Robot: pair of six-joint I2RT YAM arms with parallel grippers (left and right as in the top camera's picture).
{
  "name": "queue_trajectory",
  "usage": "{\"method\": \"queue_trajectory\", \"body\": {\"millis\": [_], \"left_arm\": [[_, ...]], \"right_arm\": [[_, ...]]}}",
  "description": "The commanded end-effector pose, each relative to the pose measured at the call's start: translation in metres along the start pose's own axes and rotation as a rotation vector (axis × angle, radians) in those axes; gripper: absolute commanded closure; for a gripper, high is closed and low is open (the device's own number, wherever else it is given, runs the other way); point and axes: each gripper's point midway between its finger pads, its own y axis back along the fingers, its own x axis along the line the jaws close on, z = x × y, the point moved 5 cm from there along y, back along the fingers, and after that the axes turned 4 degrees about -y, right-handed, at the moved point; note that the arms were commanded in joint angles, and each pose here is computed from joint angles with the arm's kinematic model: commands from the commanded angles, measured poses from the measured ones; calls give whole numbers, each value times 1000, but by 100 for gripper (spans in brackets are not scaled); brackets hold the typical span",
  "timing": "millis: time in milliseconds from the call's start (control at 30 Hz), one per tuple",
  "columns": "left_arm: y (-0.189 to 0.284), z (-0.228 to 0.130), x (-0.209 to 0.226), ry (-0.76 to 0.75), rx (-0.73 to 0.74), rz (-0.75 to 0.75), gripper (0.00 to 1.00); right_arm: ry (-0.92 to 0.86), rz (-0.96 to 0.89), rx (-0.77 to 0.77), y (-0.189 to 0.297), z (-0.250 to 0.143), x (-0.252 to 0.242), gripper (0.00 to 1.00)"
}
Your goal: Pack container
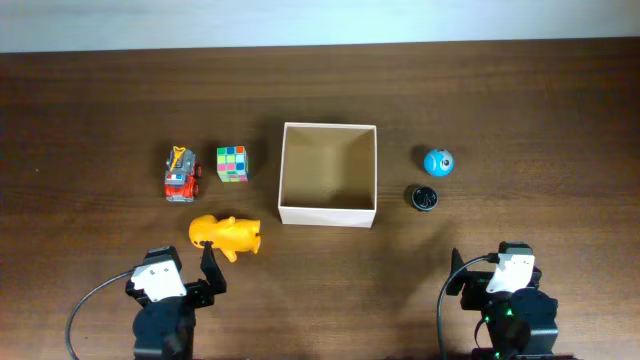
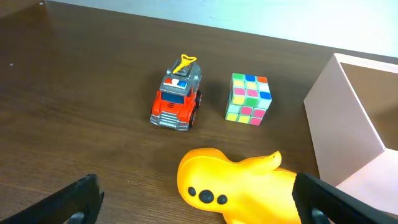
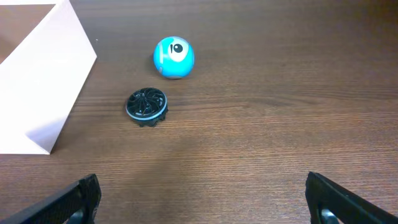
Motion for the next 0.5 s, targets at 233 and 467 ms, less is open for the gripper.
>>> {"method": "queue_trajectory", "body": {"millis": [233,467], "left_arm": [[-1,-1,0,-16,-5,-3,1],[-1,-1,0,-16,-5,-3,1]], "right_arm": [[0,-5,-13,1,2,-1,1],[0,-5,-13,1,2,-1,1]]}}
